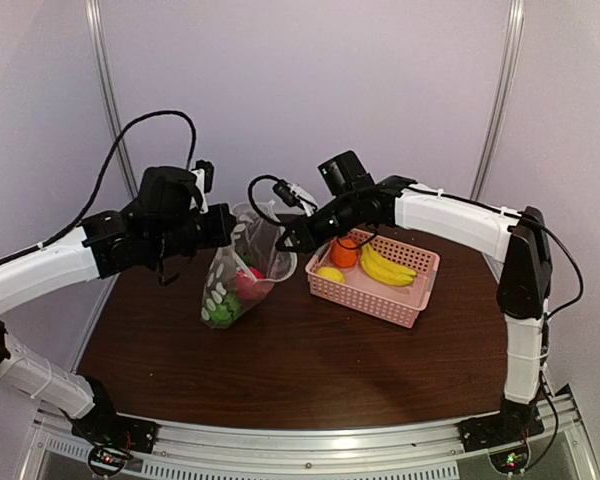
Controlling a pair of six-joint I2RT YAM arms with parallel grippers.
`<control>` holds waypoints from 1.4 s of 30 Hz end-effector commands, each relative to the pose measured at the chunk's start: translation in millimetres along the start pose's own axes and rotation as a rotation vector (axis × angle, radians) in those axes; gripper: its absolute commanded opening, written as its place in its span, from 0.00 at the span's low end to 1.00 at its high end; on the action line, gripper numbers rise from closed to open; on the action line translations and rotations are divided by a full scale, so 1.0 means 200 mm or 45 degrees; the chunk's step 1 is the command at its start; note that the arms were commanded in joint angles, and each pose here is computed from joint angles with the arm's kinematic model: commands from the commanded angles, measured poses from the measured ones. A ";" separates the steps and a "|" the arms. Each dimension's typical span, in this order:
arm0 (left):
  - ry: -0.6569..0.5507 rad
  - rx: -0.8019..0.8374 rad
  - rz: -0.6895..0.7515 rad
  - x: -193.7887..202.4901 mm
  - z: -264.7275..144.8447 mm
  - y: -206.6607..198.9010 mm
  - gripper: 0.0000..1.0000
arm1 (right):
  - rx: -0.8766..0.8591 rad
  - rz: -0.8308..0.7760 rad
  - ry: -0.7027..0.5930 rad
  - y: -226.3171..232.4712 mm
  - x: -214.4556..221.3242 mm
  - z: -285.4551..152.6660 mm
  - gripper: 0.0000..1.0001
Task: Place the food in the zip-top bag and seal the zipper
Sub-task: Adjust the zipper food storage bag at the center of the board, then adjust the bin at the center of the board.
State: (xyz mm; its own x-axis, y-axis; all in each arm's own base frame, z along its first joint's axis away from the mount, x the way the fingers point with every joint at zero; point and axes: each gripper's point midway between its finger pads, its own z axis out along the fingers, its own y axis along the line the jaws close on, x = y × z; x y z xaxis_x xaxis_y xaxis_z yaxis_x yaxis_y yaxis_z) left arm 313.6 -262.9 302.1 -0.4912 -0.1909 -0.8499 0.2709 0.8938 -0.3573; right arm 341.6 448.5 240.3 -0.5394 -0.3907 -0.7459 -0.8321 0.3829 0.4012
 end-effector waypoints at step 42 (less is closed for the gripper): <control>0.194 0.096 0.058 0.16 0.07 -0.08 0.00 | 0.769 -0.050 0.597 -1.59 0.74 -0.86 0.28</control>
State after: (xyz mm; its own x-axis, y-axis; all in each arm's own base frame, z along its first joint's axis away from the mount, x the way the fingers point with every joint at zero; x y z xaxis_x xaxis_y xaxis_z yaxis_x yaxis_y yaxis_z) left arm 306.9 -290.5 264.7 -0.6140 -0.0424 -0.7882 0.3515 0.8794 -0.3211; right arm 517.6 124.4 97.9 -0.6104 -0.6711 -0.4208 -0.6933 0.7096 -0.1260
